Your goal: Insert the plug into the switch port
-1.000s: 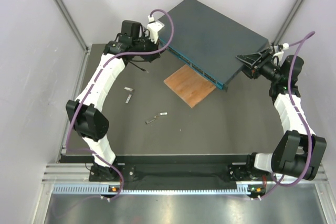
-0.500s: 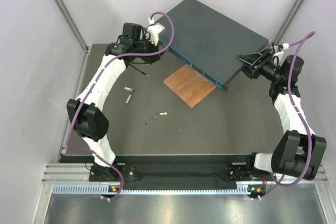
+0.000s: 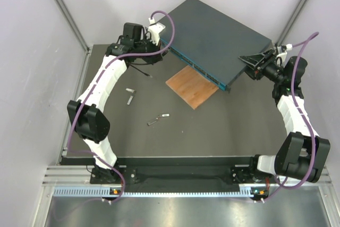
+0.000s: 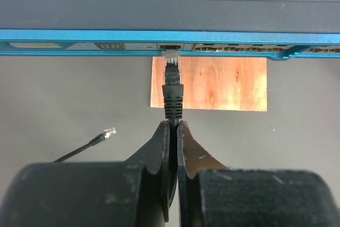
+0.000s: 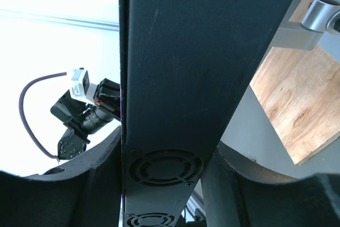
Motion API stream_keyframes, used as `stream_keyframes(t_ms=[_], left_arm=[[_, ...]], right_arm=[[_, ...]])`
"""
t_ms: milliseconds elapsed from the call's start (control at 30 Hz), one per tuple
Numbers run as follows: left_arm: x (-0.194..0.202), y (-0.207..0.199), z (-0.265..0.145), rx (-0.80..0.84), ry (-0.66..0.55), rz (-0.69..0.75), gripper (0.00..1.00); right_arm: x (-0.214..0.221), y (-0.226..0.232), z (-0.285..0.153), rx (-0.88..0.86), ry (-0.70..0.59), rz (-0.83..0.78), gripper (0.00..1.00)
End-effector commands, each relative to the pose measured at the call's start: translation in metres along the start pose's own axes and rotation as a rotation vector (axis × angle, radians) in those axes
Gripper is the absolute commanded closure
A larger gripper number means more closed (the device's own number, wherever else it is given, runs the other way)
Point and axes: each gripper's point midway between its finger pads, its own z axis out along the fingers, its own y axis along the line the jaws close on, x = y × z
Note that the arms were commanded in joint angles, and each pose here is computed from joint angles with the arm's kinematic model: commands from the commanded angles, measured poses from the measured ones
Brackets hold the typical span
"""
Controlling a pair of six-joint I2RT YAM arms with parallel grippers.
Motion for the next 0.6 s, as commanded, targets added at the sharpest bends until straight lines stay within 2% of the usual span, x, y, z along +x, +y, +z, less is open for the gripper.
stream_keyframes(t_ms=[0,567], left_arm=[[-0.037,-0.003,-0.014,0.005,-0.11,0.034,1.0],[-0.057,0.0,-0.022,-0.017,-0.152,0.052,1.0]], right_arm=[[0.005,0.008,0.006,-0.052,0.009,-0.191,1.0],[0.006,0.005,0.006,-0.041,0.017,-0.199,1.0]])
